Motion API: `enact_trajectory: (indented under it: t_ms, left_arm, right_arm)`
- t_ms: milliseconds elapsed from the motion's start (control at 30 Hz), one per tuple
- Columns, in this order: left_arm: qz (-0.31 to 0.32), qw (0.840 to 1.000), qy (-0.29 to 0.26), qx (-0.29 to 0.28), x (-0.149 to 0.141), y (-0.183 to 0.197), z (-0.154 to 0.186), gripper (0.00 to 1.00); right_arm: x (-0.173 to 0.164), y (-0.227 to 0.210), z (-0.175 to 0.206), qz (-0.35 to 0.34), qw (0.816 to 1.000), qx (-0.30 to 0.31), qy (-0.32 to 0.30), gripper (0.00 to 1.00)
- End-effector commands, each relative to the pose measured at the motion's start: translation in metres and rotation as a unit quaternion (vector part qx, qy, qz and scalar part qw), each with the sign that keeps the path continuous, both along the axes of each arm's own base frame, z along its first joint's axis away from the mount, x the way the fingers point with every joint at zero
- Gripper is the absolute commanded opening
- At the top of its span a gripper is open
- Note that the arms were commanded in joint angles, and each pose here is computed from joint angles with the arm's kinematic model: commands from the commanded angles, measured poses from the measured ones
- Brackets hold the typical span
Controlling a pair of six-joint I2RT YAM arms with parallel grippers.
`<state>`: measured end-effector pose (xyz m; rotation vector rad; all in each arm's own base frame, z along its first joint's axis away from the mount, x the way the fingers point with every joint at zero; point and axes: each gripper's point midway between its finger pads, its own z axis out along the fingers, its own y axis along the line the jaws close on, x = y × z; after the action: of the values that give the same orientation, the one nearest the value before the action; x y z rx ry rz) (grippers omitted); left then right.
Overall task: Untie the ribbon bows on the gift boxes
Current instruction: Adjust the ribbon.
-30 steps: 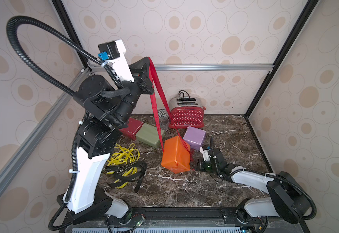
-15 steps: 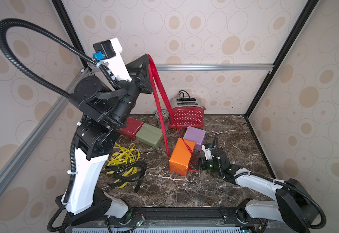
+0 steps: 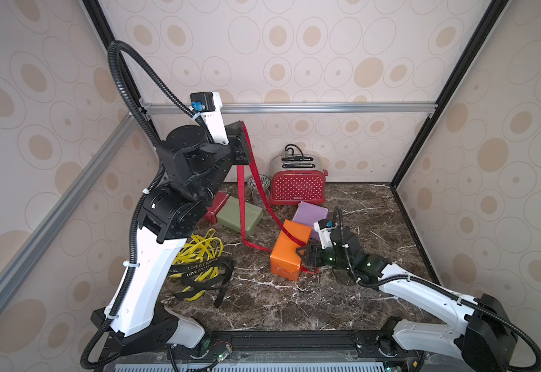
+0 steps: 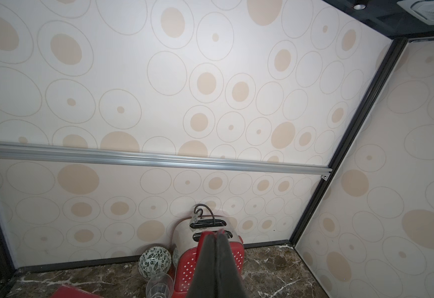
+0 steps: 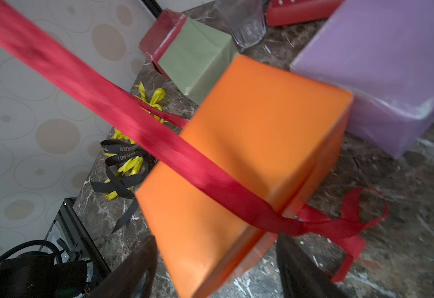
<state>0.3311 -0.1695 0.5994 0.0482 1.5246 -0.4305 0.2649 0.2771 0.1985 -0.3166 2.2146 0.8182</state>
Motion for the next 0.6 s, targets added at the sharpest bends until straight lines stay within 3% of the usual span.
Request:
enact_trajectory:
  t_ms: [0, 200, 367, 567]
  left_arm:
    - [-0.056, 0.998, 0.03, -0.009, 0.002, -0.023, -0.014, 0.0]
    - [-0.088, 0.993, 0.075, -0.018, 0.01, -0.042, -0.036, 0.0]
    - [-0.093, 0.986, 0.132, -0.035, 0.016, -0.051, -0.061, 0.0]
    - [-0.099, 0.976, 0.176, -0.086, 0.018, -0.058, -0.083, 0.0]
  right_arm:
    - [0.009, -0.001, 0.007, -0.012, 0.995, -0.088, -0.04, 0.76]
    - [0.033, 0.031, 0.072, 0.001, 0.992, -0.025, -0.126, 0.82]
    - [0.047, 0.04, 0.126, -0.015, 0.977, 0.045, -0.209, 0.85]
    - [0.073, 0.068, 0.148, -0.034, 0.971, 0.104, -0.213, 0.88]
